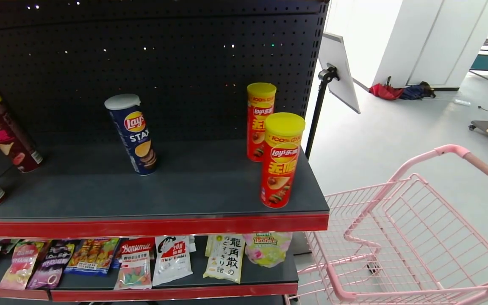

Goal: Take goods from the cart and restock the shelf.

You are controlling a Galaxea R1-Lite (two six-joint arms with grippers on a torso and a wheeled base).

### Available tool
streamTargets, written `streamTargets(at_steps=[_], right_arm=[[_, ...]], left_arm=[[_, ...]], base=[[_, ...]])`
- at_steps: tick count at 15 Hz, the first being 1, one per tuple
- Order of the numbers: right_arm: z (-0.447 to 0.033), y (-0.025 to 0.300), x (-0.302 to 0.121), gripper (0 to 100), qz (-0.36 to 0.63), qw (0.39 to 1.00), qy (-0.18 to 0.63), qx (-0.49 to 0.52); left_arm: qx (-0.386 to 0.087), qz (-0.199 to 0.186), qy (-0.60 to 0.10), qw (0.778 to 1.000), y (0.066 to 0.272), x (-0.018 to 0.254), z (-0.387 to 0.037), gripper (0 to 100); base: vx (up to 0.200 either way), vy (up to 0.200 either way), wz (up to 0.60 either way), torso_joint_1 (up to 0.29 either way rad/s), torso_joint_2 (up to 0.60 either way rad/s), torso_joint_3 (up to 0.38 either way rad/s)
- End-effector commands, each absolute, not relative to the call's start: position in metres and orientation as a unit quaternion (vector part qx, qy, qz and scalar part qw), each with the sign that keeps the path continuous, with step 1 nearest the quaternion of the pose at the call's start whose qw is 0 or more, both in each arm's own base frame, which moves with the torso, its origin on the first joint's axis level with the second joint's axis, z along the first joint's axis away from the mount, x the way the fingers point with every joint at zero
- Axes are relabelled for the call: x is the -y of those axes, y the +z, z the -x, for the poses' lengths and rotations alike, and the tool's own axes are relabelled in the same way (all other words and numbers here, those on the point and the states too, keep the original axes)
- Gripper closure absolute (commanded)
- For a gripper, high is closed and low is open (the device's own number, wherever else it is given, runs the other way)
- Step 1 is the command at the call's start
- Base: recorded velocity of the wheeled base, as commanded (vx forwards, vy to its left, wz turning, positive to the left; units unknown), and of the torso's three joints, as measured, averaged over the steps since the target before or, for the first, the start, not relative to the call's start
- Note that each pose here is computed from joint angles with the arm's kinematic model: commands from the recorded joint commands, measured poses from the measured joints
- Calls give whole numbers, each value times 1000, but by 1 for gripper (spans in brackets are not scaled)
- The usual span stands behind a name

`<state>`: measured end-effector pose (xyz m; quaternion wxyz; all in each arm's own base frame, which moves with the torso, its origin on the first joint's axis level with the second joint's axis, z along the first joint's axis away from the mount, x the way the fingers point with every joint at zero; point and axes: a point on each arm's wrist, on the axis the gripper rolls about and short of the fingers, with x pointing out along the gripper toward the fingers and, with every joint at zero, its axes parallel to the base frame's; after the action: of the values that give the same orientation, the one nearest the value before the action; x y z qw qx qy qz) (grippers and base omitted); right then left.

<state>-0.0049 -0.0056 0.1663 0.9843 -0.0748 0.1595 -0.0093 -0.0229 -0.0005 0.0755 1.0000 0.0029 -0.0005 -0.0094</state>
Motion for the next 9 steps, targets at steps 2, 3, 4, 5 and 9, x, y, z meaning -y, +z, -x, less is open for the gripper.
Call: streamTargets(at_steps=[2,3,4,5,9], right_arm=[[11,163,7,100,68,989,0,-134],[13,163,6,100,67,989,14,-129],[13,162,6,100,66,989,21,-129],[12,160,6,100,67,989,20,-134],[12,160,6,100,67,989,22,-132]], left_arm=[[0,-3,-9,1000,75,1,23,0],[0,-3,-9,1000,75,1,23,0],[0,-4,-9,1000,75,1,23,0],[0,-4,-9,1000,75,1,23,0],[0,-4,-9,1000,75,1,23,0]], base=[[0,0,0,0,0,0],[0,0,0,0,0,0],[0,200,0,2,2,-2],[0,200,0,2,2,12],[0,200,0,5,6,0]])
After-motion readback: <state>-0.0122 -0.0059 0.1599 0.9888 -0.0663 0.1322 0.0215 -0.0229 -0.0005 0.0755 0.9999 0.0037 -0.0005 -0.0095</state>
